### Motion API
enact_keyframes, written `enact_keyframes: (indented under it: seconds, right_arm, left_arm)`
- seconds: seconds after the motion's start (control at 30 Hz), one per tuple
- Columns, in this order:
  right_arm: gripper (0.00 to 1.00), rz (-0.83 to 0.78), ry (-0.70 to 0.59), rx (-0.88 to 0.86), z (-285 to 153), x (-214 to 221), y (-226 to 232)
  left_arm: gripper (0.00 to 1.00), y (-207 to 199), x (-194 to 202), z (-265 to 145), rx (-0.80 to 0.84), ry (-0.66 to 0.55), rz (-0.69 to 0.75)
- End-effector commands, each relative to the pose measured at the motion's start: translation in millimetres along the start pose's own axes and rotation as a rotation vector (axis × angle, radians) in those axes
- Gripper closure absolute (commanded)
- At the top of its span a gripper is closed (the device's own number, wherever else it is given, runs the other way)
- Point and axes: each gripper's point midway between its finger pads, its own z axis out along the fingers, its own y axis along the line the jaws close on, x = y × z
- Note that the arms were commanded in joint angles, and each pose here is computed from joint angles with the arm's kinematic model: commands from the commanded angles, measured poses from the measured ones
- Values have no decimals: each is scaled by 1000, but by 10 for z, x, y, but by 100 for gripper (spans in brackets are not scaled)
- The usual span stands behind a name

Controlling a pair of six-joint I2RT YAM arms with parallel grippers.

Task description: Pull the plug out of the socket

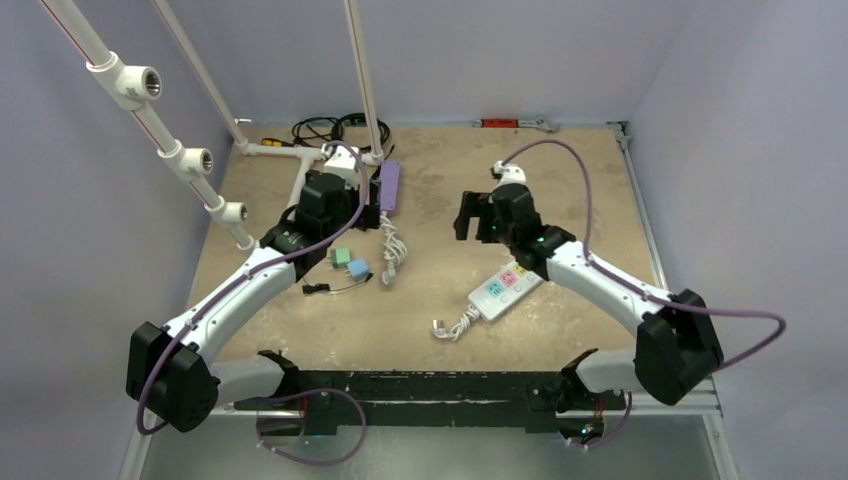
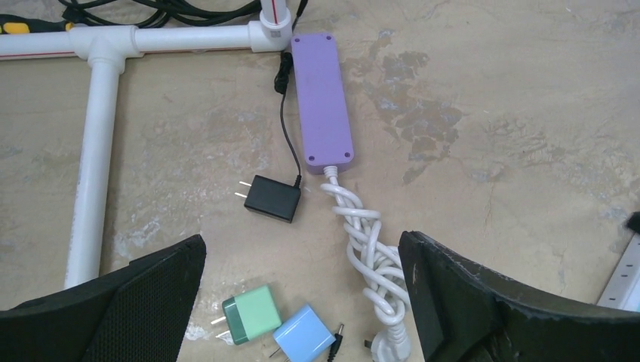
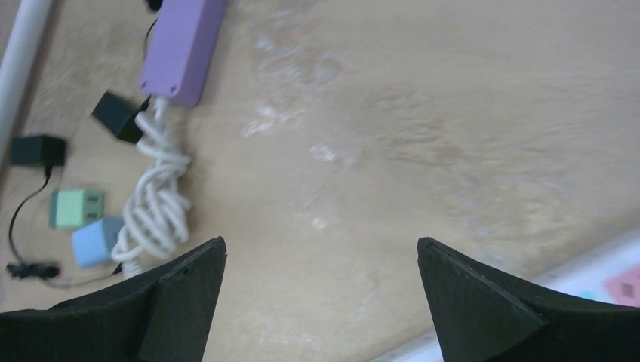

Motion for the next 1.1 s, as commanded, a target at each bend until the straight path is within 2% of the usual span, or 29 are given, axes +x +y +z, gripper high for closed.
enact_keyframes:
  seconds: [0.0, 0.1, 0.27, 0.4, 0.63, 0.77, 1.07]
  right_arm:
    - [1, 29, -100, 126, -310, -317, -489]
    - [1, 54, -190, 188, -536, -545, -750]
    - [1, 46, -389, 267, -1010, -995, -889]
    - [1, 33, -560, 251, -1384, -1280, -878]
    - [1, 1, -801, 136, -1932, -1494, -757]
    - [1, -2, -852, 130, -2059, -1466, -788]
    - [1, -3, -852, 139, -2067, -1455, -809]
  left_arm:
    - [1, 4, -174, -86, -10, -66, -47]
    - [1, -130, -219, -142, 46, -88, -25]
    - [1, -396, -320, -284, 144, -133, 32]
    - [1, -521, -435, -497, 208, -219, 79]
    - [1, -367, -737, -942, 206, -430, 67]
    - [1, -285, -746, -979, 175, -453, 56]
    - [1, -343, -688, -889, 189, -423, 62]
